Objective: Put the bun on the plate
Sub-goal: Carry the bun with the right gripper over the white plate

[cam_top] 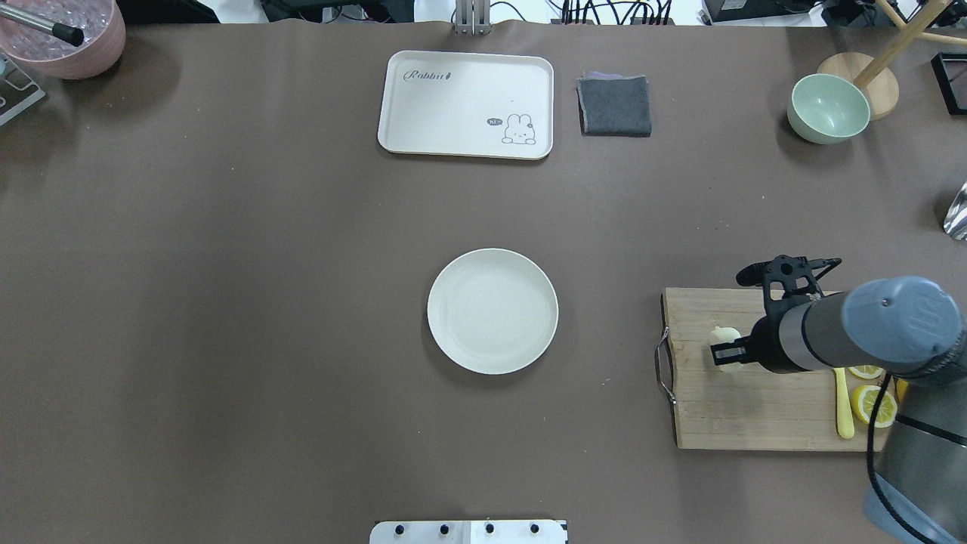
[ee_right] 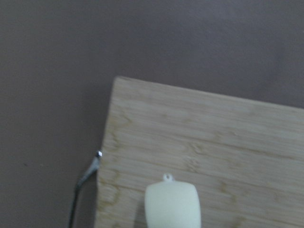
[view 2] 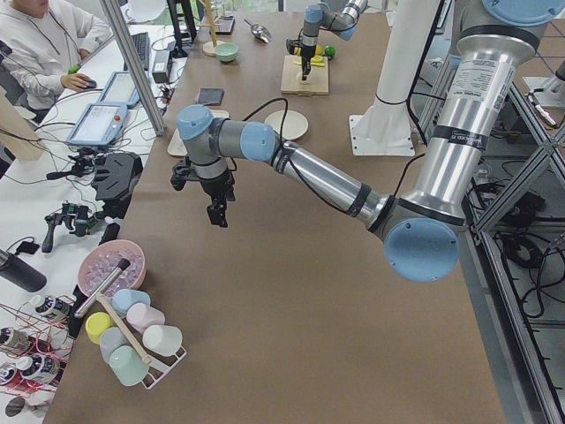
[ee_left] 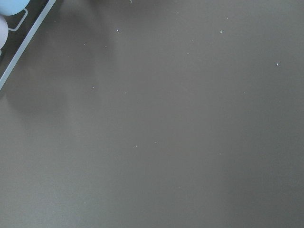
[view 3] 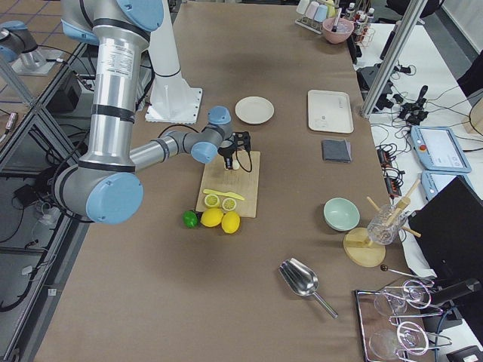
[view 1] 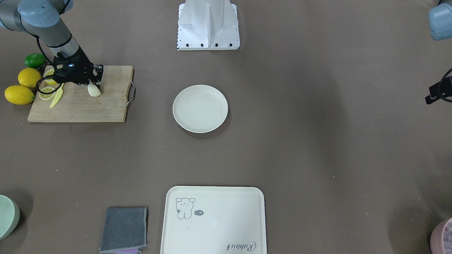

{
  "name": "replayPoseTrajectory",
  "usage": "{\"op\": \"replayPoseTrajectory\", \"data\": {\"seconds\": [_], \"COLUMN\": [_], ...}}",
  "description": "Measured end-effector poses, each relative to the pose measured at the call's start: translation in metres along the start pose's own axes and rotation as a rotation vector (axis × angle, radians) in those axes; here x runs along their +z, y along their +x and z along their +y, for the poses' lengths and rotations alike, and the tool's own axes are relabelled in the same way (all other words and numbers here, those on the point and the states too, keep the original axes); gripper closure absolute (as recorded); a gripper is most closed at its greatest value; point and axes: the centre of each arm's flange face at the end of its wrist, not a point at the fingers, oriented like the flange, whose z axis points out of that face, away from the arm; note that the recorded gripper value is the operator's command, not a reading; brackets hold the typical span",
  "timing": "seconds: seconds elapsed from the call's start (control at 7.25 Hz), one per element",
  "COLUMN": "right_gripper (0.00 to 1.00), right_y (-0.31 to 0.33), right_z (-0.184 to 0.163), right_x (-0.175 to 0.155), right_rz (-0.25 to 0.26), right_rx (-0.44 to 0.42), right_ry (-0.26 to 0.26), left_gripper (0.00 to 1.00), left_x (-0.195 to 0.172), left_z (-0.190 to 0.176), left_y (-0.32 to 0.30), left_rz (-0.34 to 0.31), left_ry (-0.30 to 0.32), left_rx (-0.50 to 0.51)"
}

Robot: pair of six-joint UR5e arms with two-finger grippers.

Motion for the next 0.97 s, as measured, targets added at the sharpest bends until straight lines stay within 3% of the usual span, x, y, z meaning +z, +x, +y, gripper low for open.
{"op": "replayPoseTrajectory", "data": {"seconds": [0.55, 0.69, 0.97], "right_gripper": [0.98, 0.86, 0.25], "right_y": [-0.179, -0.221, -0.294], "right_z": [-0.099, -0.118, -0.124], "right_x": [-0.024, -0.015, 0.011], "right_rz": [0.023, 0.026, 0.045], "right_rx": [0.134, 0.165, 0.201], "right_ry": [0.038, 0.053, 0.071], "left_gripper": [0.02, 0.02, 0.02], "left_x": [0.014, 0.016, 0.018], "left_z": [-0.001, -0.001, -0.002], "left_y": [-0.011, -0.013, -0.014], "left_rz": [0.014, 0.02, 0.022], "left_ry": [-0.027, -0.032, -0.036], "left_rx": [-0.025, -0.028, -0.031]}}
